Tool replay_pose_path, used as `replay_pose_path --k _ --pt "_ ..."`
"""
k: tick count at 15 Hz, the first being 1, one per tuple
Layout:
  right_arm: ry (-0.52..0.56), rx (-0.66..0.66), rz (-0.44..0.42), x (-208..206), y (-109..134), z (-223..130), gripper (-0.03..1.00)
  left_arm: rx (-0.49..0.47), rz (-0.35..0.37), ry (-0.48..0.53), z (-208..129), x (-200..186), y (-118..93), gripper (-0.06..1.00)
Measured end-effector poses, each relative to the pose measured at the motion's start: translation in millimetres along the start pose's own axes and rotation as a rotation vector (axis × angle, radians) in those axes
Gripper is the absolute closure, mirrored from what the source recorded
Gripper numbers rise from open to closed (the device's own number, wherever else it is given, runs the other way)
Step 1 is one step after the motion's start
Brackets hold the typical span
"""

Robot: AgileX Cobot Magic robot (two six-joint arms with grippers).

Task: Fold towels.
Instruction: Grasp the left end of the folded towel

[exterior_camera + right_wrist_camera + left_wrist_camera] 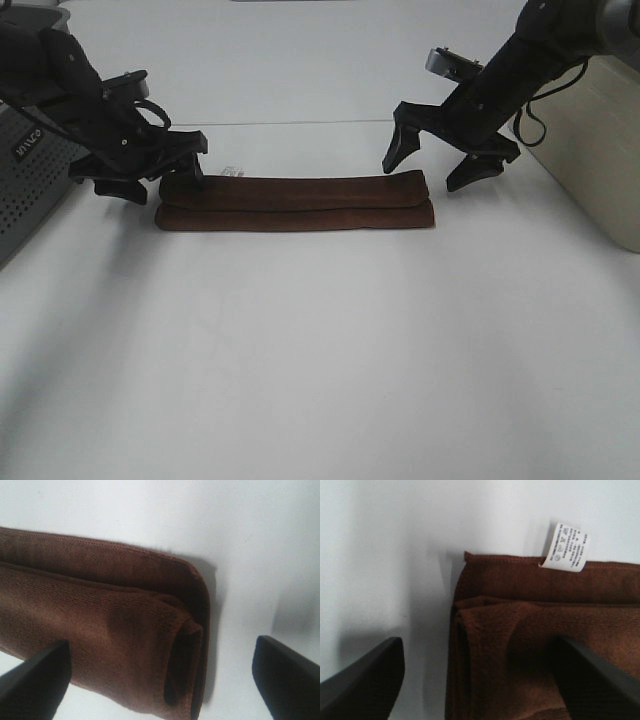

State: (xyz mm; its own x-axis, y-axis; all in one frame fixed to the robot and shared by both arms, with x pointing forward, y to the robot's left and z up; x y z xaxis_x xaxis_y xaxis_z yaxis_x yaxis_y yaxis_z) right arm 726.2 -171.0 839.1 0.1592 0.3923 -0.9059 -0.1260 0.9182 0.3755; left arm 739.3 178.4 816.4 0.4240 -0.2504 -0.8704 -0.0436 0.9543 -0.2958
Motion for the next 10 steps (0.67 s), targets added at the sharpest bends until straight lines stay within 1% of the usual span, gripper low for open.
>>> replay_pose_path --k 3,4,5,6,7,8,9,10 --pt "0.000 -0.001 -0.002 0 0 0 0.05 -0.038 -0.014 0.028 -7 12 0 0.18" --pt "0.000 -0.001 -0.002 0 0 0 0.05 -0.040 -0.020 0.028 -7 13 -1 0.21" --pt "0.000 -0.001 -0.002 0 0 0 0.05 -0.039 -0.023 0.030 -7 13 -1 0.27" --pt "0.000 -0.001 -0.002 0 0 0 0.05 -0.040 -0.024 0.034 -8 15 -1 0.37" --pt "0.000 -0.001 -0.002 0 0 0 0.05 -0.040 -0.024 0.034 -8 15 -1 0.37" --pt "0.000 -0.001 -0.002 0 0 0 0.05 -0.040 -0.023 0.039 -10 17 0 0.72" --pt "0.004 -0.001 -0.001 0 0 -1 0.05 -0.044 -0.025 0.038 -10 17 0 0.80" --pt "0.004 -0.001 -0.001 0 0 -1 0.05 -0.044 -0.025 0.038 -10 17 0 0.80"
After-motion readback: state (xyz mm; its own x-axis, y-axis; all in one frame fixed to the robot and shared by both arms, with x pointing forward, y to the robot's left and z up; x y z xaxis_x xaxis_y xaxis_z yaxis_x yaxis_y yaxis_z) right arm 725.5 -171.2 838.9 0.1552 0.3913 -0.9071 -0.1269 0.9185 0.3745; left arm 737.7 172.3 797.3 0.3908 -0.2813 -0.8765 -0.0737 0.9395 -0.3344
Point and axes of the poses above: a point on each arm's last joint axis where the gripper is mounted, x pointing out along that axis toward the gripper, y along the wrist's bending axis when the last joint is at zero, z = x × y, the point moved 8 cm from there along x, pointing out along that axis toward the gripper
